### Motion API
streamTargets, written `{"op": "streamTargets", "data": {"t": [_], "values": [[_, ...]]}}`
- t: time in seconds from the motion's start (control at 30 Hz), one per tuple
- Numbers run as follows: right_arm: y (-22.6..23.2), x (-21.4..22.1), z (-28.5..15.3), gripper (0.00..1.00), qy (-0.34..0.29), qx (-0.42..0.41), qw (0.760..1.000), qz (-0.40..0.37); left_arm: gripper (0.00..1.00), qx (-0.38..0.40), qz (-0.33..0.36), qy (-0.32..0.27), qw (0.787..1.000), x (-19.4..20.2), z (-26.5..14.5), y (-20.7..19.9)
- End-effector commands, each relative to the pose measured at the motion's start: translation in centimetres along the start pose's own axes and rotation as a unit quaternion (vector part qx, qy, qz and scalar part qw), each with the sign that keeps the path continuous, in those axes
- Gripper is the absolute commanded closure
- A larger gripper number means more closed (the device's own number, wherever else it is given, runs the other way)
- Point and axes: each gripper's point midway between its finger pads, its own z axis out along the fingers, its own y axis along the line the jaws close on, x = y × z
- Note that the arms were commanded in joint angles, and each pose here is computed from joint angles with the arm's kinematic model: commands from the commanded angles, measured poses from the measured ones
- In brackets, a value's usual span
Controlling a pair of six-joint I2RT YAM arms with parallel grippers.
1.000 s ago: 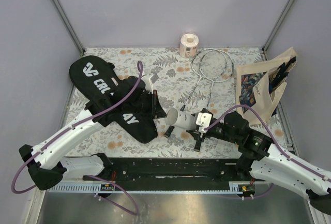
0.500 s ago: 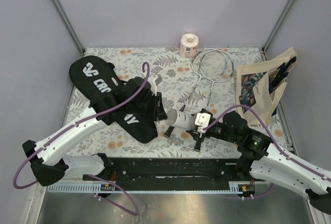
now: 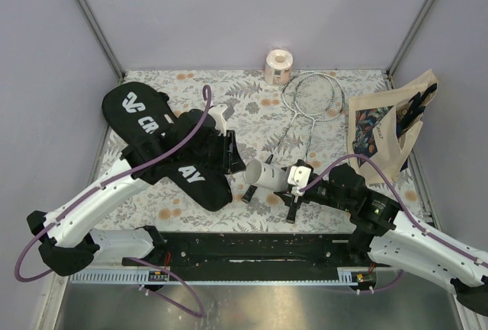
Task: Pack up the badminton gear
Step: Close the lid on the shuttle tube.
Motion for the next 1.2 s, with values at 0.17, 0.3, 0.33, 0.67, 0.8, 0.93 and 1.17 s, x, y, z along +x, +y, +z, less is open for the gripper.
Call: {"op": "streamTargets", "data": {"t": [0.17,0.3,0.33,0.67,0.8,0.93,1.17], "values": [[-1.3,-4.5,-0.3,0.62,-0.069,0.015,0.997,-0.010,0.66,0.044,0.010,-0.049,0.998,-2.1,-0.8,-2.0],[-0.9,-4.7,-0.3,0.62,-0.075,0.005,0.997,-0.010,0.68,0.043,0.017,-0.050,0.998,-2.3,0.2,-2.0],[-0.9,-4.8,-0.3,0.62,-0.076,0.003,0.997,-0.011,0.71,0.046,0.018,-0.047,0.998,-2.2,0.4,-2.0],[-1.0,-5.0,-0.2,0.62,-0.080,0.005,0.997,-0.012,0.82,0.097,0.016,-0.022,0.995,-0.7,1.4,-3.3],[-1.0,-4.8,0.0,0.62,-0.077,0.004,0.997,-0.010,0.82,0.094,0.014,-0.022,0.995,-0.5,1.3,-3.0],[-1.2,-4.7,-0.2,0.62,-0.074,0.010,0.997,-0.011,0.81,0.069,0.016,-0.036,0.997,-0.9,0.3,-2.2],[-1.1,-4.5,-0.2,0.62,-0.070,0.010,0.997,-0.008,0.78,0.081,0.017,-0.065,0.994,-2.2,-1.7,-3.0]]}}
